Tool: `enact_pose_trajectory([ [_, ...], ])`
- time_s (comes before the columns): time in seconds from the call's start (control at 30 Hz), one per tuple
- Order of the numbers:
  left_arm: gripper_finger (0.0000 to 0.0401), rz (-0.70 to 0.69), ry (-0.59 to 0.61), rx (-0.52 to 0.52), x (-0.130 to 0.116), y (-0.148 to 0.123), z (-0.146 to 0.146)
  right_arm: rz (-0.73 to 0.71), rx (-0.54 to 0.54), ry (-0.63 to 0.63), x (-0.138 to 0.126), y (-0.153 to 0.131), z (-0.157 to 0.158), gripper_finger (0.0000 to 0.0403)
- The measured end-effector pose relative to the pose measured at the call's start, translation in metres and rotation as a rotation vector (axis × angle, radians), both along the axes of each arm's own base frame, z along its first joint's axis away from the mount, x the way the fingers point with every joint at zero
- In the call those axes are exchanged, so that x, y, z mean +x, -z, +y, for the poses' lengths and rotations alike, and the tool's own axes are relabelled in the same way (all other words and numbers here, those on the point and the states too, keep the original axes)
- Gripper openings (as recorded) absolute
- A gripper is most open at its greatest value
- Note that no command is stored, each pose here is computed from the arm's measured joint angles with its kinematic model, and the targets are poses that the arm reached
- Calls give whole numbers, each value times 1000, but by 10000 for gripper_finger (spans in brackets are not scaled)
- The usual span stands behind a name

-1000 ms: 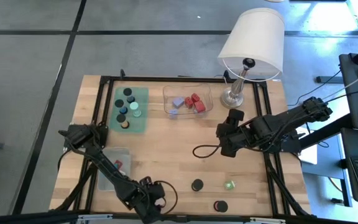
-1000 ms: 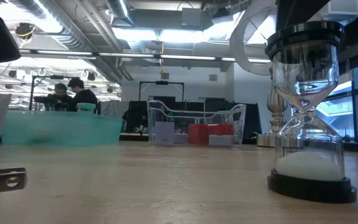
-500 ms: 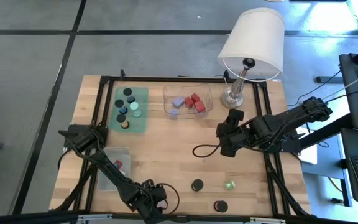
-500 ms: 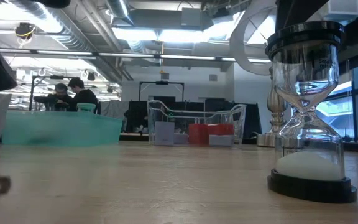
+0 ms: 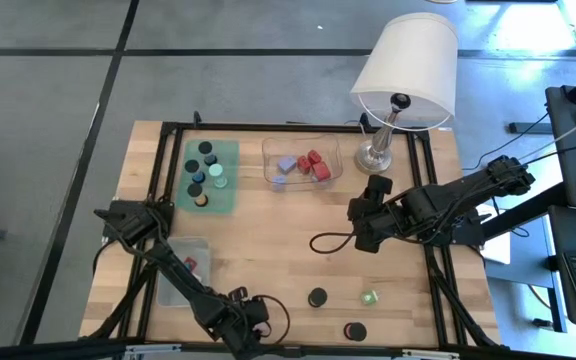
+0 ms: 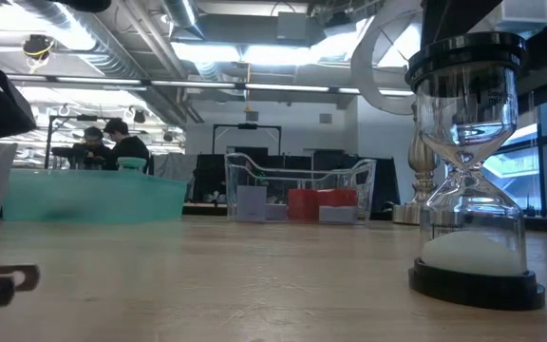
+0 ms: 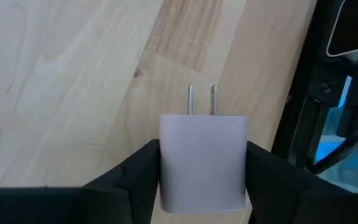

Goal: Pick & Place Office items
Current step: Put the white charger adapter into the transparent bin

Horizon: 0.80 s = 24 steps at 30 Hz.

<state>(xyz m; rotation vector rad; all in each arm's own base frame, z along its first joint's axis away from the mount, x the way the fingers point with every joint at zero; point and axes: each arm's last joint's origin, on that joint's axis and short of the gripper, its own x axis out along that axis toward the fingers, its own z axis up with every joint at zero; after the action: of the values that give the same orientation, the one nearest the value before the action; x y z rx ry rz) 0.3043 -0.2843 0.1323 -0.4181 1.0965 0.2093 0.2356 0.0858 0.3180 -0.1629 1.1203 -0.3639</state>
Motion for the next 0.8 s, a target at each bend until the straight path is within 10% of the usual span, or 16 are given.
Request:
enact_pose_trajectory([
  [0.37, 191, 32, 35, 235, 34, -60, 35, -2, 0, -2, 0, 0, 0, 265],
  [0.8, 192, 126, -361, 570, 51, -162, 187, -19, 13, 14, 1, 0, 1, 265],
])
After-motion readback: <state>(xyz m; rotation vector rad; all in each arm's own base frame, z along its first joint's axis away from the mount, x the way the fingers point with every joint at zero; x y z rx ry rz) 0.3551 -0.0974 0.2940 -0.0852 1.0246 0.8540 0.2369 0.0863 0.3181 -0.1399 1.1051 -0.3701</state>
